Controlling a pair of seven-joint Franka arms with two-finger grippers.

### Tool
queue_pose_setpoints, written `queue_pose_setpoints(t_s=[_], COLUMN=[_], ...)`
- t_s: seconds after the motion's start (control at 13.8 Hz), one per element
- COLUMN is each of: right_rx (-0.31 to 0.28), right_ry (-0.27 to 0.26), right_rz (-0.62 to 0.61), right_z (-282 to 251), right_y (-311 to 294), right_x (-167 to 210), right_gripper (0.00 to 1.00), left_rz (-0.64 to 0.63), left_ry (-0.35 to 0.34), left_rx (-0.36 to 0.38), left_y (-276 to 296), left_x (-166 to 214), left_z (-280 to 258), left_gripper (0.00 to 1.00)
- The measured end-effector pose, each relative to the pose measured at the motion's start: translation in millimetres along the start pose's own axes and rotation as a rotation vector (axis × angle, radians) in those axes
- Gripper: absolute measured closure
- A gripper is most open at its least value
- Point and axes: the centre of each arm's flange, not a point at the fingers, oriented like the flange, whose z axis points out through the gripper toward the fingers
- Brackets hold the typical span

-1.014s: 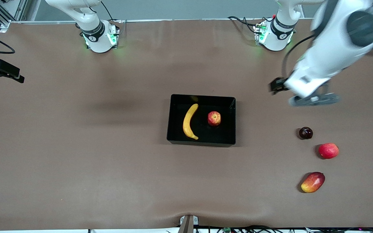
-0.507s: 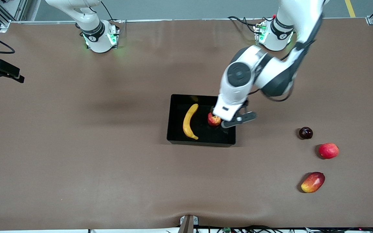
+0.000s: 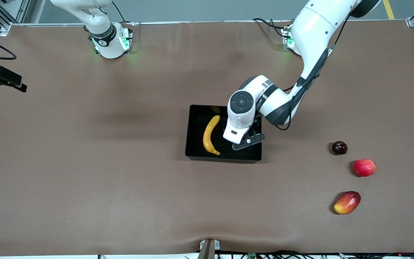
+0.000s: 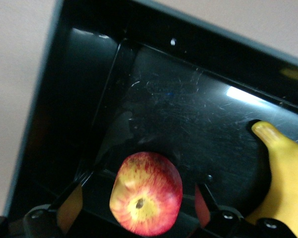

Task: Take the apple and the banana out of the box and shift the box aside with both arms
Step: 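Grasp the red apple with the left gripper and lift it, then carry the apple beside the plum and mango and release it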

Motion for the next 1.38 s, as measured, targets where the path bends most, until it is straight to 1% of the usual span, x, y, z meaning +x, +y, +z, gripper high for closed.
queue_pose_setpoints(t_s=[0.29,0.36,0.51,0.72,0.87,1.01,1.23,1.38], right_rx=[0.002,0.003,0.003,0.003,0.003,0.003,0.003,0.003], right_ry=[0.000,-0.001,-0.001,-0.001,0.000,0.001,0.002,0.002], right_rz=[0.025,0.031,0.032,0.026,0.026,0.026,0.026,0.025], right_z=[0.3,0.7,1.0,0.8,0.7,0.5,0.2,0.1], right_y=[13.2,16.8,18.0,14.9,14.8,14.8,14.8,14.6], right_x=[-0.7,-0.7,-0.6,-0.2,-0.2,-0.1,-0.1,-0.1], right_gripper=[0.00,0.00,0.00,0.00,0.00,0.00,0.00,0.00], left_rz=[-0.007,-0.013,-0.032,-0.053,-0.065,-0.081,-0.060,-0.023], left_ry=[-0.015,-0.018,-0.018,-0.004,0.022,0.063,0.123,0.142], left_rx=[0.003,0.004,0.004,-0.016,-0.046,-0.068,-0.056,-0.025], left_y=[7.2,9.3,12.4,16.3,18.3,13.0,-17.7,-63.4], left_x=[-6.3,-9.1,-12.4,-7.4,2.2,13.0,36.8,71.2], left_z=[28.9,33.5,35.7,25.0,2.6,-38.4,-117.4,-155.1], left_gripper=[0.00,0.08,0.30,0.31,0.31,0.31,0.31,0.31])
